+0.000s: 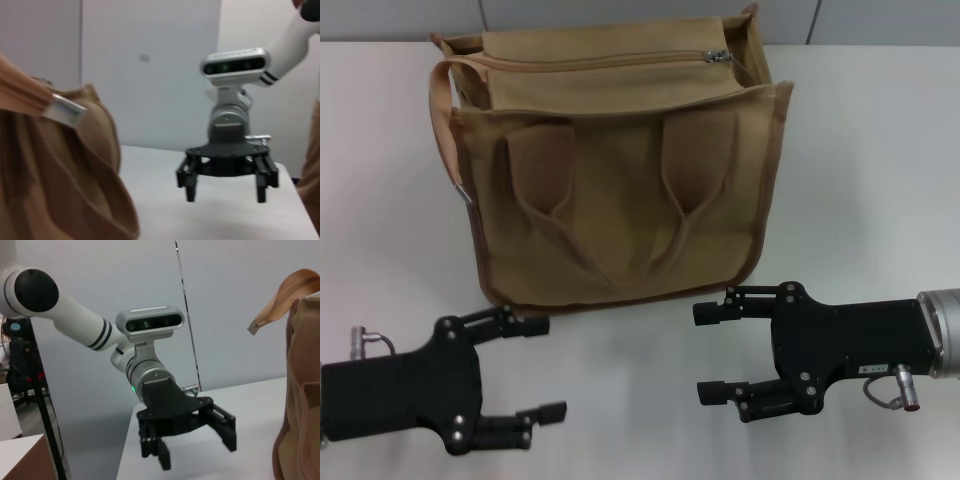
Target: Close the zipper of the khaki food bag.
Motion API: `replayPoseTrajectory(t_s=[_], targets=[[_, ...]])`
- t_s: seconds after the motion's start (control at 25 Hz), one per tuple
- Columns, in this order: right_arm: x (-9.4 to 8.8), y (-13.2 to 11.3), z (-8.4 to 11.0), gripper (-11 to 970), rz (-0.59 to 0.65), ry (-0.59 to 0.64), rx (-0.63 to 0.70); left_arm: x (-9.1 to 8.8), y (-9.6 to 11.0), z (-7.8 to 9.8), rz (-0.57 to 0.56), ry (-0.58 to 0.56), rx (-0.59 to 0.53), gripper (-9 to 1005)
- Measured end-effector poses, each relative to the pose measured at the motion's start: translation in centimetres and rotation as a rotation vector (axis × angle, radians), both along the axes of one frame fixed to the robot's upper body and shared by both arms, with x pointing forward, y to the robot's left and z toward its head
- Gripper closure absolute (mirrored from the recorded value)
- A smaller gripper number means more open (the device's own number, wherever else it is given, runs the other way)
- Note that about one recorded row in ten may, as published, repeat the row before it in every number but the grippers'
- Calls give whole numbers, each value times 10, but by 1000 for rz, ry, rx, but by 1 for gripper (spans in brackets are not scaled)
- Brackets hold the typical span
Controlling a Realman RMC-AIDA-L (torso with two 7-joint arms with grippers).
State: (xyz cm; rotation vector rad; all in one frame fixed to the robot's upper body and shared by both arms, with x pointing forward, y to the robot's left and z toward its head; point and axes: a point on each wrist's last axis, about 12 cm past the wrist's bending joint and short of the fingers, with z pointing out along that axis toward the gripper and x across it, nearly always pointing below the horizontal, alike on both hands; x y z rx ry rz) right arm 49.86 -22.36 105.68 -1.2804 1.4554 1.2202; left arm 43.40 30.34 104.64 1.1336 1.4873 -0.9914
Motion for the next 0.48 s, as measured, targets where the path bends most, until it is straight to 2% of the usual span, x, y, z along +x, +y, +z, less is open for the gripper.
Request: replayPoseTrajectory(t_s=[0.48], targets=[[0, -2, -5, 184, -24, 3, -25, -2, -3, -1, -26, 1, 1, 161]])
